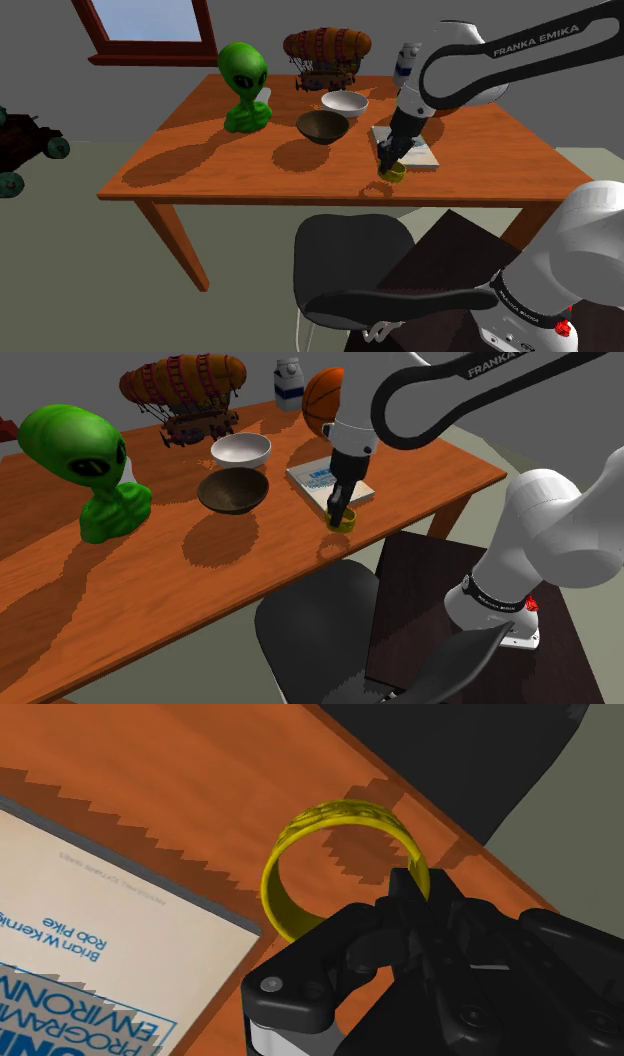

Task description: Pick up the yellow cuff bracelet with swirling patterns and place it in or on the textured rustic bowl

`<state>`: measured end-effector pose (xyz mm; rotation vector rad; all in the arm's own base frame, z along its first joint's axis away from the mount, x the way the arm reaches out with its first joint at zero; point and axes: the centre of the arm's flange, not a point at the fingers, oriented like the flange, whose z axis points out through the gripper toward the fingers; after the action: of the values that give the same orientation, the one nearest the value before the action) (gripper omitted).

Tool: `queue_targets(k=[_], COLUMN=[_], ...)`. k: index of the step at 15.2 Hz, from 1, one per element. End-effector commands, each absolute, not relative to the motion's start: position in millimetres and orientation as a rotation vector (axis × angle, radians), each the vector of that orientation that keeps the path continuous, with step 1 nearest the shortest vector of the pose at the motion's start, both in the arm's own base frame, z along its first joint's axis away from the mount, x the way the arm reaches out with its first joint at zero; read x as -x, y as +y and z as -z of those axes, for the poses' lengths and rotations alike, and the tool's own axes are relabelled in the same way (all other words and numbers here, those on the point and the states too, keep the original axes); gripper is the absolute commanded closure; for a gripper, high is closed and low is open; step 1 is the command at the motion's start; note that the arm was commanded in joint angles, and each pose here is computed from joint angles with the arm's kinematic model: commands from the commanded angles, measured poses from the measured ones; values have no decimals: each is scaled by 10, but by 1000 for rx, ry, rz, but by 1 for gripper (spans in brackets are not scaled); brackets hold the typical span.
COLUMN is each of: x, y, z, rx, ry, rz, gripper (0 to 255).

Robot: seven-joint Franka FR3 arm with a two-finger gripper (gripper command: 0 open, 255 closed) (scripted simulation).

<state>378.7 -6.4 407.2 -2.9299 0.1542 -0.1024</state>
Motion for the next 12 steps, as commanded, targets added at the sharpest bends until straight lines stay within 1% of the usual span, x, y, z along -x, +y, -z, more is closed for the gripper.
queue_targets(k=[1, 12], x=[-3792, -3792], y=[-62, -62], z=[-4173, -4754], rx=[2930, 2930], ry=[154, 154], rz=[101, 101], gripper=[255, 255])
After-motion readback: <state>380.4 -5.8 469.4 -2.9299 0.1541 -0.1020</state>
